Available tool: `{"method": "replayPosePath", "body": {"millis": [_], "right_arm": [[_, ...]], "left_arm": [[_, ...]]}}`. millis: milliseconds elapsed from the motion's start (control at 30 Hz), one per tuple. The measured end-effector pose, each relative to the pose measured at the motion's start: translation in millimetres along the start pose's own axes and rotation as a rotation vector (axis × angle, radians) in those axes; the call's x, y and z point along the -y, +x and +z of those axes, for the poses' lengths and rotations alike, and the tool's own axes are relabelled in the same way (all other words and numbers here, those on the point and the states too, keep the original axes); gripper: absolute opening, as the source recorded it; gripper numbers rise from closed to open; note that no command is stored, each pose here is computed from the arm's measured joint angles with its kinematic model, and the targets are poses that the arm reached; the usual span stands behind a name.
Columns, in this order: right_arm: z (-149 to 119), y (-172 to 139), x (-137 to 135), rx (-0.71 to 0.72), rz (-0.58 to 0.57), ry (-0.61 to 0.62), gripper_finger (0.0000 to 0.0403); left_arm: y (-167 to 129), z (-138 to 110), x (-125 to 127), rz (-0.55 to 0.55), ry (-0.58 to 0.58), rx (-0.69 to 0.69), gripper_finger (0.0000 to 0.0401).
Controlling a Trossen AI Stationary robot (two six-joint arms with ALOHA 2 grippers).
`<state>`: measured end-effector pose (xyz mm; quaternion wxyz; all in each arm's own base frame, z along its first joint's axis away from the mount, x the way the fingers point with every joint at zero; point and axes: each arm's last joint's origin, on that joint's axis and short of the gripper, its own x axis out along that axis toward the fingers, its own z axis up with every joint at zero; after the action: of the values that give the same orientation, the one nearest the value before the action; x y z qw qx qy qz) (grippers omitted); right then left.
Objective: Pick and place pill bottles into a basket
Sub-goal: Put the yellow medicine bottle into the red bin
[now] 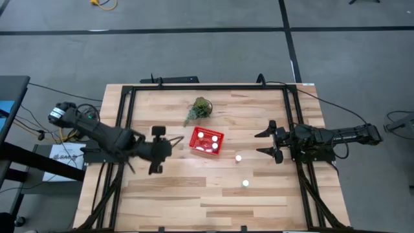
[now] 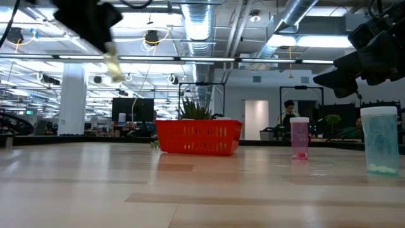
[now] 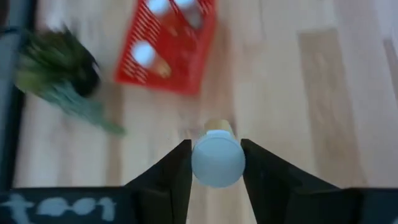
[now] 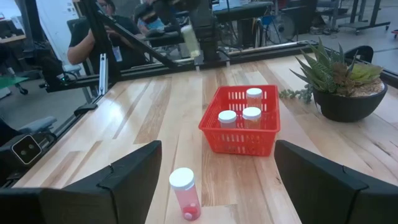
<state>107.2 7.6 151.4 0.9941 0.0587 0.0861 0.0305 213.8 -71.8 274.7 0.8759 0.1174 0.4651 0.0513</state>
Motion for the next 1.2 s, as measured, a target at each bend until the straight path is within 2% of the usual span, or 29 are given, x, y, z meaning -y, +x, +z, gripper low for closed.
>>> {"method": "replayPosePath", "body": {"millis": [100, 267, 500, 733, 933, 1200], "right_arm": [[0.0, 0.0, 0.0, 0.0, 0.0, 0.0, 0.0306], [-0.1, 0.0, 0.0, -0.001, 0.0, 0.0, 0.0306], [0.0, 0.0, 0.0, 0.0, 0.0, 0.0, 0.0306], [-0.1, 0.0, 0.0, -0.001, 0.0, 0.0, 0.0306], [-0.1, 0.0, 0.0, -0.001, 0.0, 0.0, 0.0306], [-0.1, 0.0, 0.0, -0.001, 0.0, 0.0, 0.0306]], "left_arm": [[2.3, 14.1, -21.0, 0.026, 0.011, 0.062, 0.0118], [12.9, 27.8, -58.4, -0.026, -0.018, 0.168, 0.0113], [37.5, 29.2, -97.4, -0.122, -0.114, 0.174, 0.0116], [87.4, 30.4, -99.2, -0.226, -0.08, 0.089, 0.0117], [121.7, 25.7, -93.4, -0.255, -0.051, -0.008, 0.0118], [137.5, 25.1, -91.2, -0.26, -0.031, -0.019, 0.0118]]}}
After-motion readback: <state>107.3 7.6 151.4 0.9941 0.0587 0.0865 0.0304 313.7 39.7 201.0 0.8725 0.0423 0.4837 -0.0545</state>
